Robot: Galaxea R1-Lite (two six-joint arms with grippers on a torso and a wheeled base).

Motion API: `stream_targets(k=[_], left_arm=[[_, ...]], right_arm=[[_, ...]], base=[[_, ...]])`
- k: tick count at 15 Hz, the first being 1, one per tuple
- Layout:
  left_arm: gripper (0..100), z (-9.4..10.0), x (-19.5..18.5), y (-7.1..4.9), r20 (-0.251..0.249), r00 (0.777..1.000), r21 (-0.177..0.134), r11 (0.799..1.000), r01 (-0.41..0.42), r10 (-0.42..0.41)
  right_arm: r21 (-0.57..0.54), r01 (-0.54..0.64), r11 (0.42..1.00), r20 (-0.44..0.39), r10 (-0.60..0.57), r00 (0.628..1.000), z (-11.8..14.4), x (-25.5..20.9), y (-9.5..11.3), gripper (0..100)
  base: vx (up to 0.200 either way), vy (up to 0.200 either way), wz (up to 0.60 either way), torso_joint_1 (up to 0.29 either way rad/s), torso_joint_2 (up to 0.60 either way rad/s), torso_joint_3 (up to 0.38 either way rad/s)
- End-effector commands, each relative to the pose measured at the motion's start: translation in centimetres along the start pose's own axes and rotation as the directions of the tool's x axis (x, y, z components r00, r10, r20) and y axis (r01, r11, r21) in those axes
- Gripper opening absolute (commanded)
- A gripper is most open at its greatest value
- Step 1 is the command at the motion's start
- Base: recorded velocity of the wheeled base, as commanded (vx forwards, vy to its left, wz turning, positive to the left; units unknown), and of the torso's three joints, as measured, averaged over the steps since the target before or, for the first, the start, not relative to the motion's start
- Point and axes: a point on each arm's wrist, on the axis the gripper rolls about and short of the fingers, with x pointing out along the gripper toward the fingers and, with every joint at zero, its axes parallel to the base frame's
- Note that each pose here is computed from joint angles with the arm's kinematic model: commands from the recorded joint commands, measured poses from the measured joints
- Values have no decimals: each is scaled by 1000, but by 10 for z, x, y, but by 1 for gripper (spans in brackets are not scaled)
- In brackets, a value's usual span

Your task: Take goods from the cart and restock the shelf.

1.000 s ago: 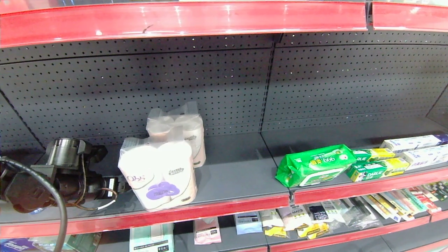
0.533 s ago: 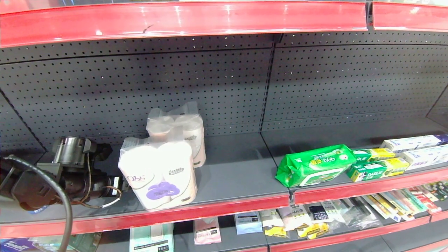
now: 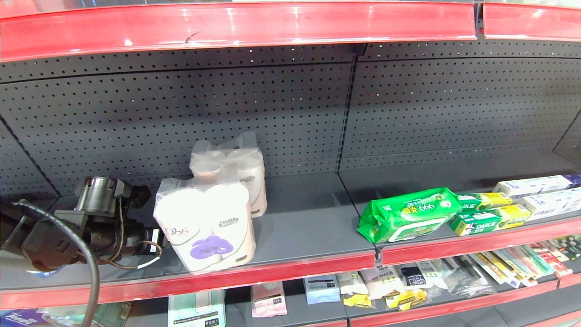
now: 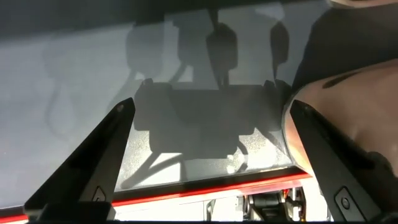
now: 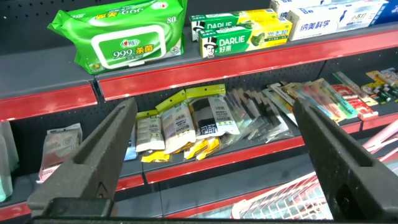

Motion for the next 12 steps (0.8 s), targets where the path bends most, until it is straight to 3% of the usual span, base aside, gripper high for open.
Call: stream_targets(k=[1,12], left_arm=[[100,0,1,-2,-1,1000,4,1000,6,-6],[100,3,7,-15,-6,999,38,999,34,-34]], right_arm=[[0,0,1000,-2,0,1000,0,0,0,100],[0,0,1000,-2,0,1000,0,0,0,100]], base=[[0,0,0,0,0,0],[0,0,0,0,0,0]])
